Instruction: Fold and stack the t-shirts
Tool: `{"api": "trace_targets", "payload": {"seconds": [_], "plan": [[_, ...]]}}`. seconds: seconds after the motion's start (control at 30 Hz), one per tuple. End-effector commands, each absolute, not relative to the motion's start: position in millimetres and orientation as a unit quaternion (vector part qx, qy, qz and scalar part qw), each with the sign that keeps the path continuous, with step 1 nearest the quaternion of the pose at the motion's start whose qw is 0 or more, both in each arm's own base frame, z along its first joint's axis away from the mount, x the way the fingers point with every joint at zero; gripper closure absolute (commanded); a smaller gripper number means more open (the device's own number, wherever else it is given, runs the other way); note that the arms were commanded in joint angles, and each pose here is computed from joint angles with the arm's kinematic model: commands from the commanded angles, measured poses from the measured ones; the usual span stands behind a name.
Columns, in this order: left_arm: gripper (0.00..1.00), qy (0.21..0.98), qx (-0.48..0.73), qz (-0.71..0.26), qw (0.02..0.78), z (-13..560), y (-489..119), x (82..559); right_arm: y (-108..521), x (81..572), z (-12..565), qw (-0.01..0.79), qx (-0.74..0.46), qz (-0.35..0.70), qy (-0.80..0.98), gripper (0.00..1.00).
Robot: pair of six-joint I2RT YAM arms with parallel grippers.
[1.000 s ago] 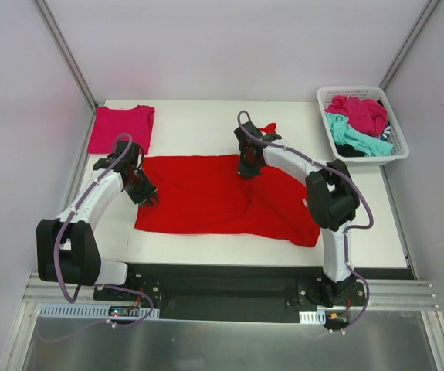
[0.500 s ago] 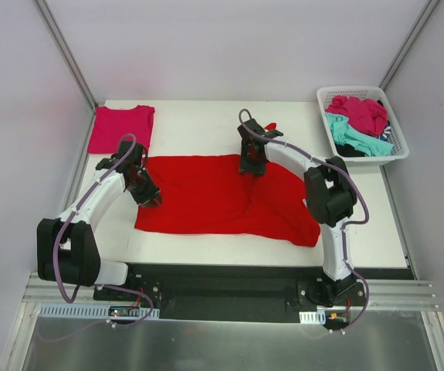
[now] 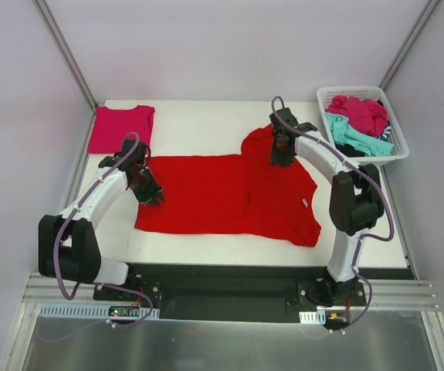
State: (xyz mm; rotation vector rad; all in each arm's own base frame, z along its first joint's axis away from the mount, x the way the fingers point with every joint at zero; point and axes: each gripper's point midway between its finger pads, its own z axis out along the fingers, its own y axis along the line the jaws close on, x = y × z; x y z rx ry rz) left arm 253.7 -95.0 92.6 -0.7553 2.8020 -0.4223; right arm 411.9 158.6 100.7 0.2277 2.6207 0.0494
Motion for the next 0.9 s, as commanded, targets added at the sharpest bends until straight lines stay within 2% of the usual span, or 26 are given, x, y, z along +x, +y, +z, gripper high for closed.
{"api": "trace_targets", "payload": {"seconds": [0.0,0.87], "plan": [[0.8,0.951,-0.249,-0.147,0.107,99,-98,255,156,396,77,0.218,0.066,0.005,0.974,0.76],[0.8,0.951,-0.247,-0.149,0.11,101,-98,255,142,388,30,0.158,0.086,0.023,0.983,0.78]]}}
